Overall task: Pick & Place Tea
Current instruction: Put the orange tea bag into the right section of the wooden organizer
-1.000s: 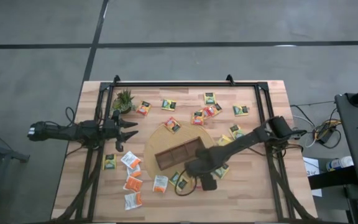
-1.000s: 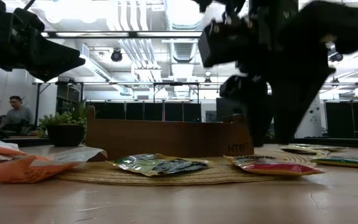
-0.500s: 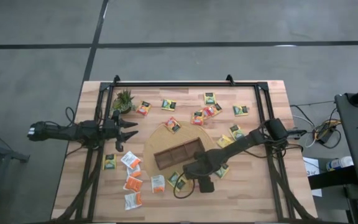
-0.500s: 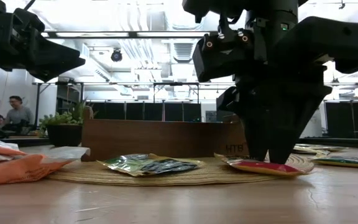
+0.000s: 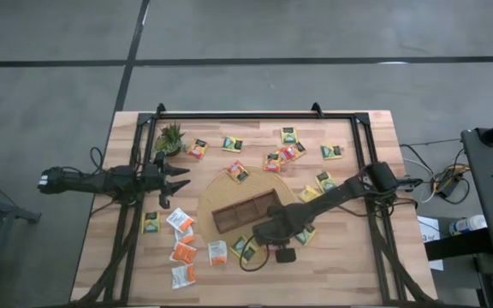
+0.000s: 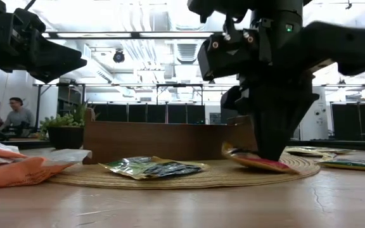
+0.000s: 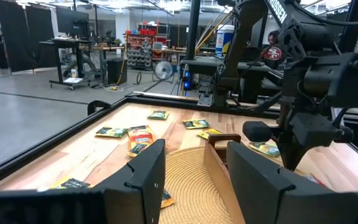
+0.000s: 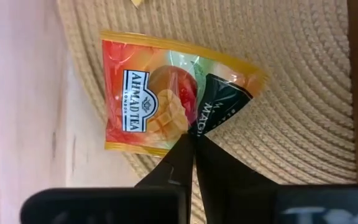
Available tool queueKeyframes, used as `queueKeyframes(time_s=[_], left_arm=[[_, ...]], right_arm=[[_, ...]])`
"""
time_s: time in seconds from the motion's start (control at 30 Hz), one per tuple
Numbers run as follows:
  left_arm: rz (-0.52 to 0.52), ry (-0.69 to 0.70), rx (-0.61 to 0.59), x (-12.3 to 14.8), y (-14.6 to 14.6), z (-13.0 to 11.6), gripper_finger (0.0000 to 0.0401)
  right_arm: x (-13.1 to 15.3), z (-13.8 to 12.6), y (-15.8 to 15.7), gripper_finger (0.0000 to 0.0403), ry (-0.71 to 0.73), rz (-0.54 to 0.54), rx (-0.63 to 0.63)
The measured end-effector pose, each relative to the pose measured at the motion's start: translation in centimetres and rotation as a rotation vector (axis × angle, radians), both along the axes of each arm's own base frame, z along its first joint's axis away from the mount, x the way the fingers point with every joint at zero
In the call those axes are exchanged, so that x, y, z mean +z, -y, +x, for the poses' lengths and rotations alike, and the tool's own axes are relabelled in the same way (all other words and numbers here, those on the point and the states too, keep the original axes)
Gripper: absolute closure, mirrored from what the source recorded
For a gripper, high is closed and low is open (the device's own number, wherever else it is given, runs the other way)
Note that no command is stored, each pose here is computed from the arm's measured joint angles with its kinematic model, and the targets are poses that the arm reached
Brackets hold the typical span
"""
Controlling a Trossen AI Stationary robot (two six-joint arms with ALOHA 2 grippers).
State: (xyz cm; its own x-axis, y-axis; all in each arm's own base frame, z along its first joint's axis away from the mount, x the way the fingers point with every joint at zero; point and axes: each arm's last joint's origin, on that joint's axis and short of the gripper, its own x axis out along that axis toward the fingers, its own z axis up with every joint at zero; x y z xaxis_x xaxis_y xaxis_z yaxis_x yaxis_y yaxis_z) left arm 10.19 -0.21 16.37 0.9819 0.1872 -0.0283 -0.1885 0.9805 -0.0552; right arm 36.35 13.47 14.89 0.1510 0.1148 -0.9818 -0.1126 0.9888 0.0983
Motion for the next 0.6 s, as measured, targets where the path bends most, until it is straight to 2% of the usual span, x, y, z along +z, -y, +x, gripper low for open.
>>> queueKeyframes(time_s=[0.13, 0.27, 0.43, 0.6], left_arm=[[0.0, 0.0, 0.0, 0.0, 0.0, 0.0, 0.0236], [0.0, 0.0, 0.0, 0.0, 0.0, 0.0, 0.0236], [0.0, 0.0, 0.0, 0.0, 0.0, 0.0, 0.0236], [0.0, 0.0, 0.0, 0.0, 0.0, 0.0, 0.0236]], right_arm=[[0.8, -0.2, 0.1, 0.0393, 0.017, -0.005, 0.022], [2.1, -0.4, 0.4, 0.0394, 0.061, -0.057, 0.028], [4.5, -1.1, 1.1, 0.0394, 0.148, -0.222, 0.022], [6.4, -1.6, 1.7, 0.0394, 0.253, -0.446, 0.003]])
